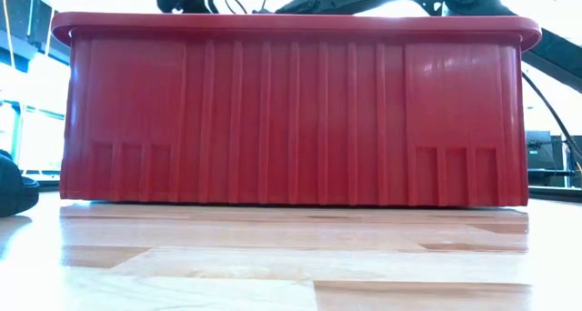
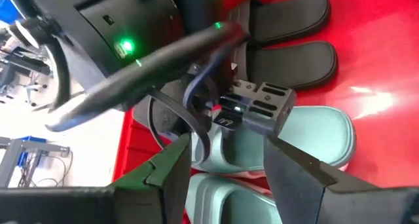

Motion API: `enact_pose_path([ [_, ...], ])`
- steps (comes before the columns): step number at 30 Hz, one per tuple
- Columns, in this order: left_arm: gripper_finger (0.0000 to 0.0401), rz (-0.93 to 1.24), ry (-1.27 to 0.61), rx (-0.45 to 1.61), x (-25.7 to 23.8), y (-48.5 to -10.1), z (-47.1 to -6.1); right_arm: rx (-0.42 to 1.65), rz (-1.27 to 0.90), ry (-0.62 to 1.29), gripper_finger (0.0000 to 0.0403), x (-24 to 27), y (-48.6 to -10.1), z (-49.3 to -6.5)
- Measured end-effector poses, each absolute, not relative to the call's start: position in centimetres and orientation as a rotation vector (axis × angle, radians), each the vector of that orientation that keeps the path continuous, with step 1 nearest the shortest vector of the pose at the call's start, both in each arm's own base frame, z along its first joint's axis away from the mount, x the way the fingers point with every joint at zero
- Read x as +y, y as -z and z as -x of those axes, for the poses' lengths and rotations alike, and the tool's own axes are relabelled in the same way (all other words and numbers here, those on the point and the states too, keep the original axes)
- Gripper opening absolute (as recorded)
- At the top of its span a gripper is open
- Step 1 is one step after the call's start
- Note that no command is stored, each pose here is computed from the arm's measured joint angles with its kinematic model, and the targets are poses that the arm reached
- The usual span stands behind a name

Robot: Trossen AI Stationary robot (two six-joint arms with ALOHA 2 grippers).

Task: Pick and place slides into bin
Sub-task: Put the green slide into the red bin

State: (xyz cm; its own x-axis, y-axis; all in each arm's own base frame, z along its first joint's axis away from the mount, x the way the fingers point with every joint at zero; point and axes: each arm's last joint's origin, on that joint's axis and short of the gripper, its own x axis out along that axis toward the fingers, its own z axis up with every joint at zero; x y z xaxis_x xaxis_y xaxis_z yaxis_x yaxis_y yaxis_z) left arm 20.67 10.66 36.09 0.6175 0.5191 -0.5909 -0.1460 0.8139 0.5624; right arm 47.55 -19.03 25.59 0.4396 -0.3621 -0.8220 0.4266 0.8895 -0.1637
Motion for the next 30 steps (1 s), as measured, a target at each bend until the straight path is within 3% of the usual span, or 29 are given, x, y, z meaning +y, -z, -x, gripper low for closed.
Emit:
enact_pose_path([
  [9, 0.0172, -0.497, -0.402, 0.828, 10.65, -36.05, -20.64, 0.996, -0.08, 0.394, 0.0139, -18.86, -25.99, -47.45],
  [20, 0.0172, -0.497, -0.402, 0.828, 10.65, -36.05, -20.64, 1.024, -0.004, 0.44, 0.0232, -19.07, -25.97, -47.28],
  [30, 0.0172, -0.495, -0.403, 0.829, 10.65, -36.05, -20.64, 1.021, -0.02, 0.435, 0.0238, -18.35, -25.95, -47.53],
])
